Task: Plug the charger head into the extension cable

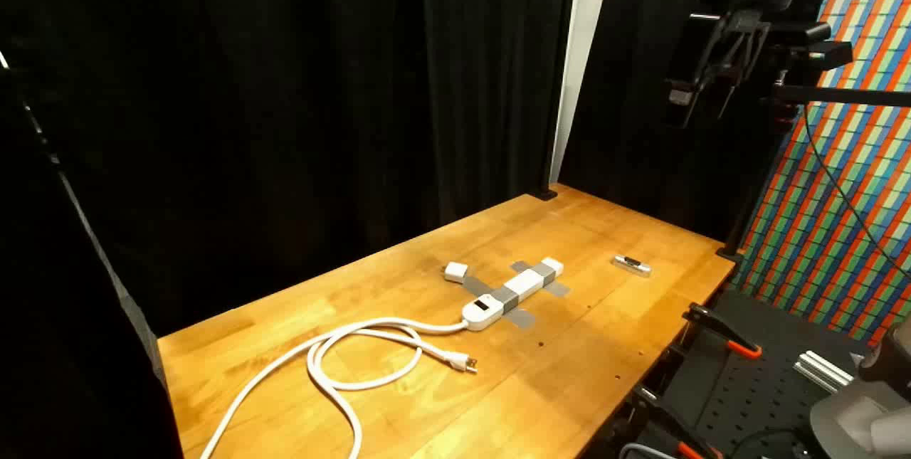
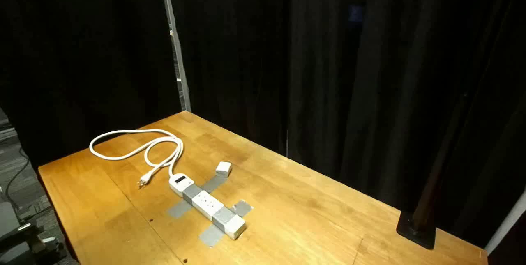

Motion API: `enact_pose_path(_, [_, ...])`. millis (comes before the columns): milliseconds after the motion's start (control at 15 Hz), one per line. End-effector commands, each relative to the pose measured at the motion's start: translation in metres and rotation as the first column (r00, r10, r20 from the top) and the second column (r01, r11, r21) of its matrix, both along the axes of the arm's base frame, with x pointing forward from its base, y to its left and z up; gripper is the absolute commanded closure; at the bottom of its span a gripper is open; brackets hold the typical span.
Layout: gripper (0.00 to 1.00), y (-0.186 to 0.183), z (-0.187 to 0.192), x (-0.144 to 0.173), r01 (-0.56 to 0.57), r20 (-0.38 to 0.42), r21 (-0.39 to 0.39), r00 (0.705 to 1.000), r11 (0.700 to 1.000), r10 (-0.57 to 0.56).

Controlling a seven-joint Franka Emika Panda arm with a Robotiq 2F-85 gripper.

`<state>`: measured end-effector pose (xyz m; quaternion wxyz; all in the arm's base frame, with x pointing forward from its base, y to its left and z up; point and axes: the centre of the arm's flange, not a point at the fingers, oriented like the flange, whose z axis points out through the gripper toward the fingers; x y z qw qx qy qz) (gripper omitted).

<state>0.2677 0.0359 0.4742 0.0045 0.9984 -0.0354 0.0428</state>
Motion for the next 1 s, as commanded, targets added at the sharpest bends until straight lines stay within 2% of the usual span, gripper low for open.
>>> enact_pose_path(0, [0.00, 0.000, 0.000, 0.000, 0.000, 0.000, 0.000, 1.000, 1.000, 0.000])
enact_pose_path(733, [0.00, 0.000, 0.000, 0.000, 0.000, 0.000, 0.000, 1.000, 1.000, 0.000])
enact_pose_path(800, [0.00, -0.003, 0.003, 0.002, 0.021, 0.060, 0.036, 0.998, 0.999, -0.023])
enact_pose_path(867, [0.00, -0.007, 0.002, 0.010, 0.037, 0.085, 0.126, 0.995, 0.991, -0.048])
enact_pose_path(933, [0.00, -0.008, -0.001, 0.019, 0.078, 0.104, 0.143, 0.990, 0.987, -0.094])
